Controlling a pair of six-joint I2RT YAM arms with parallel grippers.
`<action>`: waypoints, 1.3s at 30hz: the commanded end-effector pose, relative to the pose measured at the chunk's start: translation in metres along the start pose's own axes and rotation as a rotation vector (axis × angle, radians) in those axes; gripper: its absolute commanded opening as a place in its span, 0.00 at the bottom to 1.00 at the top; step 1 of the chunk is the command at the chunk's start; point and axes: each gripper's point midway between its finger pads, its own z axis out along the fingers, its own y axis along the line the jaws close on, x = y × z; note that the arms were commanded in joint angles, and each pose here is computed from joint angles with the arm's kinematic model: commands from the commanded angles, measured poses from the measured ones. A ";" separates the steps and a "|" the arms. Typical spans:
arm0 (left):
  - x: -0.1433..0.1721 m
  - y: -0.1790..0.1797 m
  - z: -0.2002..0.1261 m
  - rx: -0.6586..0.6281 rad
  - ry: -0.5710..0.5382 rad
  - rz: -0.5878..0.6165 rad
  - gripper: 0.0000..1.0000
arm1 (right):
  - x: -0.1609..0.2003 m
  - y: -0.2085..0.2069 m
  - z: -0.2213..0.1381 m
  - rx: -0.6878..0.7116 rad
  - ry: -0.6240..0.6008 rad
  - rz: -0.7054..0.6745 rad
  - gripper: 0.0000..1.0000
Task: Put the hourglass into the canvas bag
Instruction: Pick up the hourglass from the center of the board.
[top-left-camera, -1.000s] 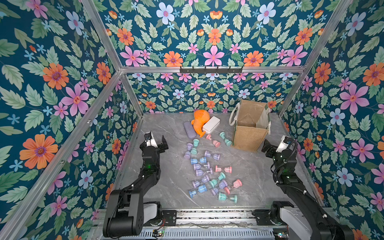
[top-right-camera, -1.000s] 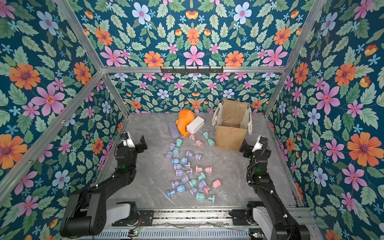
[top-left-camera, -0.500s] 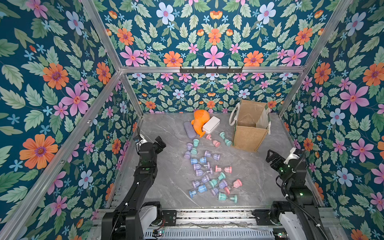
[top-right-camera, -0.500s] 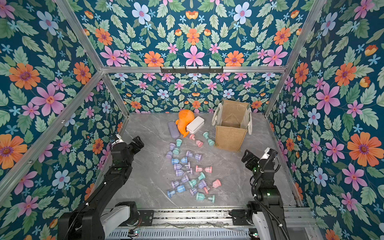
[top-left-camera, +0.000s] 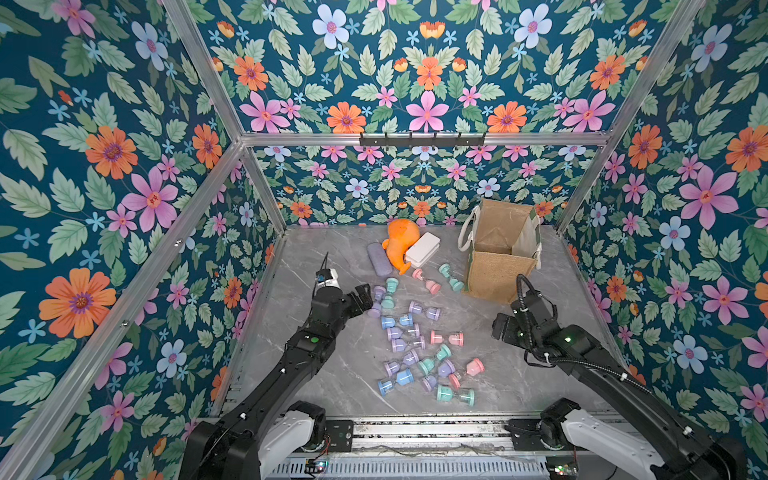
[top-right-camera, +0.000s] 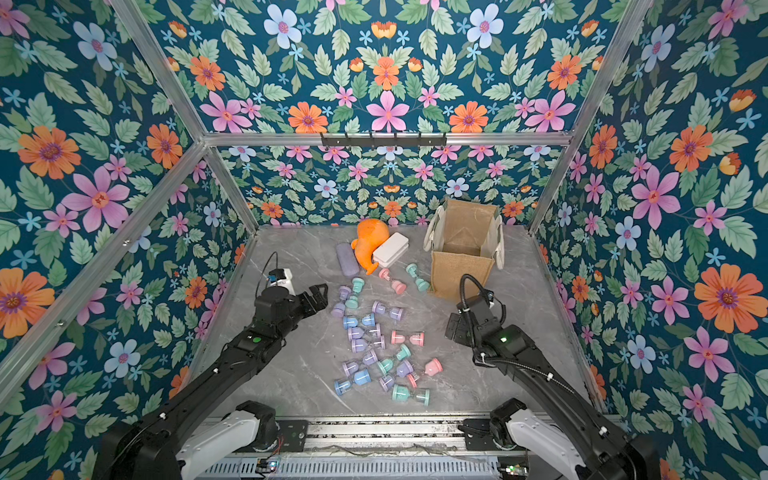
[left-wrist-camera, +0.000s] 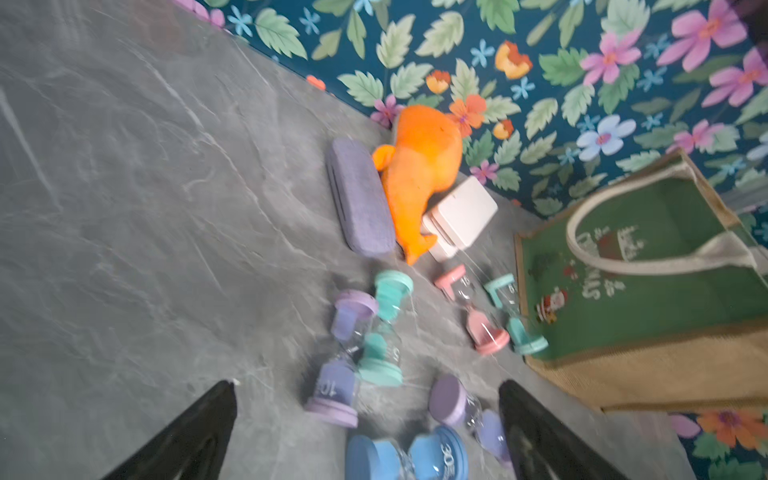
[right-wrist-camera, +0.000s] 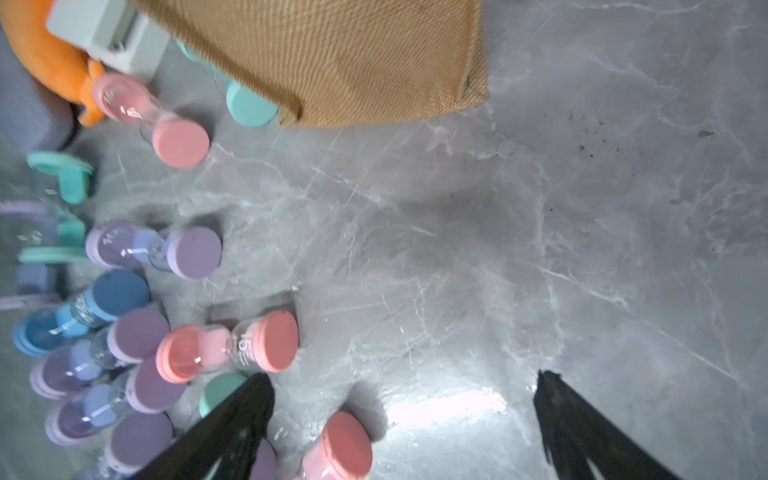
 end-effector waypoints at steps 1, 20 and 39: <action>0.017 -0.010 -0.004 -0.009 0.047 0.049 1.00 | 0.013 -0.001 -0.001 0.092 0.035 -0.017 0.99; 0.092 -0.085 -0.037 0.188 0.212 0.189 1.00 | 0.123 0.055 0.015 0.095 0.334 0.278 0.99; 0.099 -0.078 -0.039 0.163 0.234 0.214 1.00 | 0.160 0.089 0.037 0.057 0.465 0.213 0.69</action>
